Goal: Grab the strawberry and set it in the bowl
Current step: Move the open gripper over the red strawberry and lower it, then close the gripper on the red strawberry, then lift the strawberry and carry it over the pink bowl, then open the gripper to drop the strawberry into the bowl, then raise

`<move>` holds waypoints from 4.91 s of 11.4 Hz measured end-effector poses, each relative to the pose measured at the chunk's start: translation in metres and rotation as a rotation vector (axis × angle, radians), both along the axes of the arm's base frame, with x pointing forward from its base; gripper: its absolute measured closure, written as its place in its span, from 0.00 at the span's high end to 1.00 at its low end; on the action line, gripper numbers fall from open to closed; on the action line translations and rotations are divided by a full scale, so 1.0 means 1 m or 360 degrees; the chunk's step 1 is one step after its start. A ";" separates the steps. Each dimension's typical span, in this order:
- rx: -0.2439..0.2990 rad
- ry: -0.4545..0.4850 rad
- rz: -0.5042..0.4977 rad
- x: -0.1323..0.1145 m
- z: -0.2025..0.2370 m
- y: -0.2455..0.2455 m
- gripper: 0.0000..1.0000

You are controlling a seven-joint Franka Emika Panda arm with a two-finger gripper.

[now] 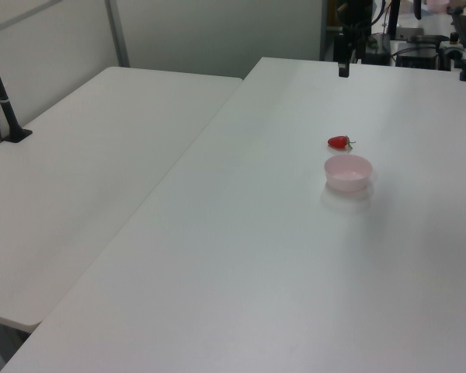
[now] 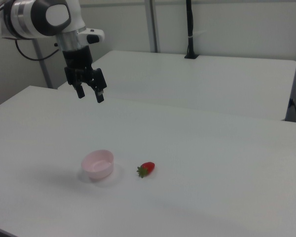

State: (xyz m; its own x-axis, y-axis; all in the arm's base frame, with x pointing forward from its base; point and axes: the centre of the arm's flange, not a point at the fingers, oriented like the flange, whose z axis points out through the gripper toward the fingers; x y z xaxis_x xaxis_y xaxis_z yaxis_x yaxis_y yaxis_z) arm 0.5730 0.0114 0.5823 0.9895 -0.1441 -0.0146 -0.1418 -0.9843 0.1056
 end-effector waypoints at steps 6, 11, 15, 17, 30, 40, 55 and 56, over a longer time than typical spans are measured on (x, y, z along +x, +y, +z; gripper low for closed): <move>0.0000 0.0002 0.0000 0.000 0.000 0.000 1.00; 0.0000 0.0002 -0.0064 0.001 -0.002 -0.024 1.00; -0.0002 0.0014 -0.0193 0.013 -0.028 -0.076 1.00; -0.0003 0.0028 -0.0242 0.028 -0.070 -0.099 1.00; 0.0001 0.0012 -0.0236 0.060 -0.266 -0.124 0.62; 0.0019 0.0136 -0.0083 0.027 -0.188 -0.098 0.44; 0.0007 -0.0078 0.0072 0.008 -0.060 0.051 1.00; 0.0006 -0.0090 0.0062 -0.001 -0.042 0.048 1.00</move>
